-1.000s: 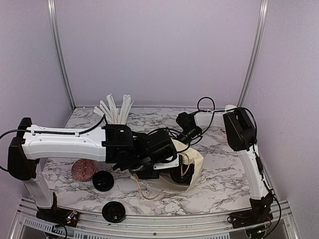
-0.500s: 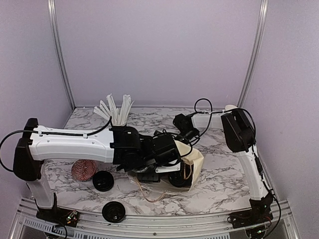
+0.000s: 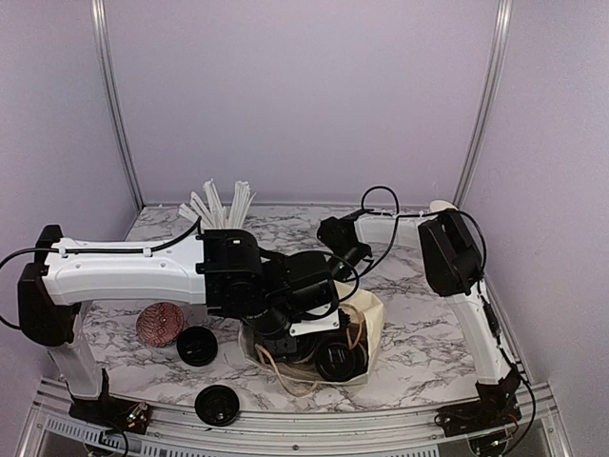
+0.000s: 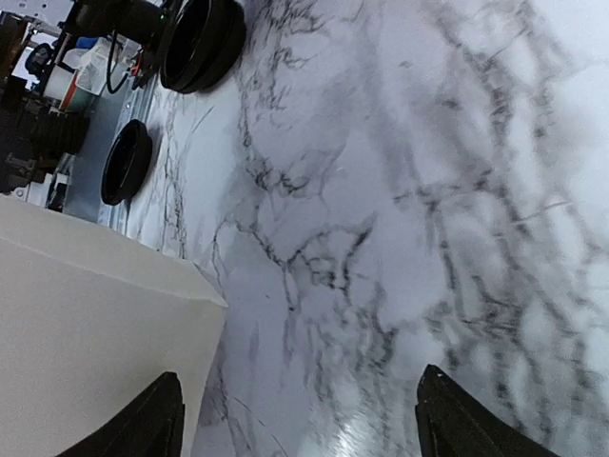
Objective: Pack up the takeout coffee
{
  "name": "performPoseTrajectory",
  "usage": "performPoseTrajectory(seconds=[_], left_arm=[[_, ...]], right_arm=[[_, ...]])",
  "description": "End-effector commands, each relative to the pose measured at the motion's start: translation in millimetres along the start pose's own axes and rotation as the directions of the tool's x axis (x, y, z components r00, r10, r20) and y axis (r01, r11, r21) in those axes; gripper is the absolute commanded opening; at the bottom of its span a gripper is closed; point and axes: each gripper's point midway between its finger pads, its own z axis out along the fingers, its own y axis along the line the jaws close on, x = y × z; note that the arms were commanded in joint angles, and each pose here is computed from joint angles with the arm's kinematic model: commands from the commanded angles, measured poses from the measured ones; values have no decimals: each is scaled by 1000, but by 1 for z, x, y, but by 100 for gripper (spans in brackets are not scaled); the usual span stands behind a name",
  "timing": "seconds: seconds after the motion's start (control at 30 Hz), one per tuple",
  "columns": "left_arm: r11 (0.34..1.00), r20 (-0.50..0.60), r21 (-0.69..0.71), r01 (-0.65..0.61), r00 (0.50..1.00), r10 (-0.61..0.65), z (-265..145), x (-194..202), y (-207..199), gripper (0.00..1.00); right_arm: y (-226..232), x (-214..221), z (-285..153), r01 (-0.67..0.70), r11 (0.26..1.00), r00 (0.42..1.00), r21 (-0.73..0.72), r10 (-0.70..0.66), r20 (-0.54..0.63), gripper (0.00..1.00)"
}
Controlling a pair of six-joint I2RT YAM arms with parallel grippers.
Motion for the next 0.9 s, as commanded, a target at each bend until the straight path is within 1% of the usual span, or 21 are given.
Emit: performPoseTrajectory(seconds=[0.0, 0.03, 0.1, 0.2, 0.33, 0.47, 0.57, 0.63, 0.67, 0.77, 0.87], left_arm=[[990, -80, 131, 51, 996, -41, 13, 13, -24, 36], [990, -84, 130, 51, 996, -40, 15, 13, -25, 36], [989, -91, 139, 50, 995, -37, 19, 11, -26, 36], [982, -93, 181, 61, 995, -45, 27, 4, -27, 35], [971, -105, 216, 101, 991, -79, 38, -1, -23, 35], [957, -133, 249, 147, 984, -117, 51, 1, -22, 35], [947, -157, 274, 168, 979, -128, 60, 4, -26, 35], [948, -166, 266, 175, 977, -134, 64, 6, -23, 35], [949, -155, 259, 177, 978, -139, 62, 3, -20, 38], [957, -85, 214, 195, 980, -181, 42, -13, -3, 58], [957, 10, 182, 226, 973, -231, 10, -30, 15, 73]], right_arm=[[-32, -23, -81, -25, 982, 998, 188, 13, 69, 96], [-37, -26, -99, -28, 974, 996, 225, 8, 90, 98], [-39, -30, -132, -29, 959, 991, 281, -8, 131, 99], [-34, -26, -159, -42, 954, 984, 296, -12, 179, 99], [-23, -10, -165, -45, 955, 981, 294, -13, 193, 99], [-22, 7, -162, -47, 941, 986, 336, -10, 166, 99], [-19, 12, -161, -47, 937, 986, 347, -13, 168, 99], [-16, 12, -162, -49, 936, 985, 348, -12, 172, 99], [-15, 12, -164, -47, 935, 985, 351, -16, 174, 99], [-11, 11, -168, -40, 931, 985, 364, -24, 171, 99], [-6, 8, -173, -34, 928, 984, 371, -35, 177, 99]])
